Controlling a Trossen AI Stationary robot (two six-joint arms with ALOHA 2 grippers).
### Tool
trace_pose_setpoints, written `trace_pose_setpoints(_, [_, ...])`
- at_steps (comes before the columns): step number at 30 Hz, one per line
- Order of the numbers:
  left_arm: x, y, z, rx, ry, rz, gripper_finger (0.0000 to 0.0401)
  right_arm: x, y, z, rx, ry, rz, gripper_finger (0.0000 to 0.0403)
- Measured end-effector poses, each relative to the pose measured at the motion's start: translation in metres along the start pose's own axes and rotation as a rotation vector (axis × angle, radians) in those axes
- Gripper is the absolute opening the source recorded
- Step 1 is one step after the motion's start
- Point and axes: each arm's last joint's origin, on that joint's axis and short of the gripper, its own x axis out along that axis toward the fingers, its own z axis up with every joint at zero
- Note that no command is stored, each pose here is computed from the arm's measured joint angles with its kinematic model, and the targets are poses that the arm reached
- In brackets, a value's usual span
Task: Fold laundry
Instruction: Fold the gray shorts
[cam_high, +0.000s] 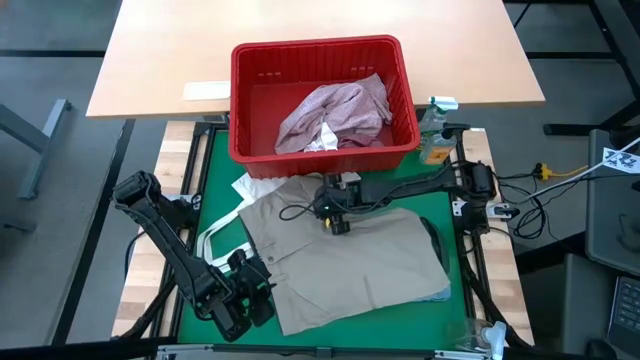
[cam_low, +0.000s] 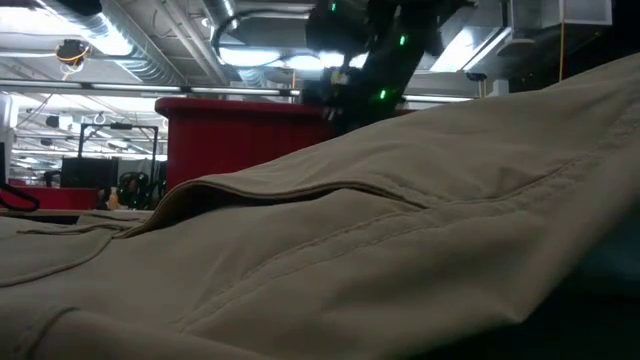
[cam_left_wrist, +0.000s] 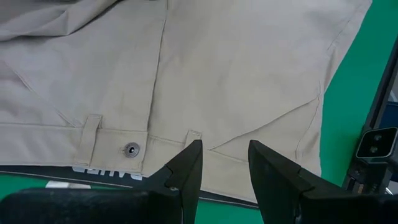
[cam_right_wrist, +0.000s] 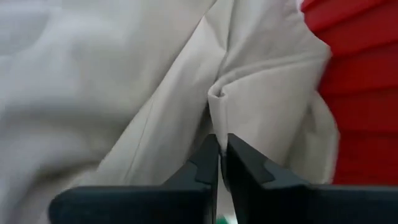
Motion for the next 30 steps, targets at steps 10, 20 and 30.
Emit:
trace_pose_setpoints(10, [0.009,0.011,0.01,0.011,0.006,0.096,0.0124,-0.085,-0.003,0.023,-0.035,-0.005,-0.06,0.0017])
trace_pose_setpoints(20, [0.024,0.04,0.032,0.058,0.043,0.327,0.0124,-0.141,-0.018,0.016,0.105,-0.014,-0.097,0.0009])
trace_pose_setpoints(30, [0.04,0.062,0.057,0.029,0.077,0.47,0.0124,-0.161,-0.021,0.001,0.131,0.037,-0.084,0.0006])
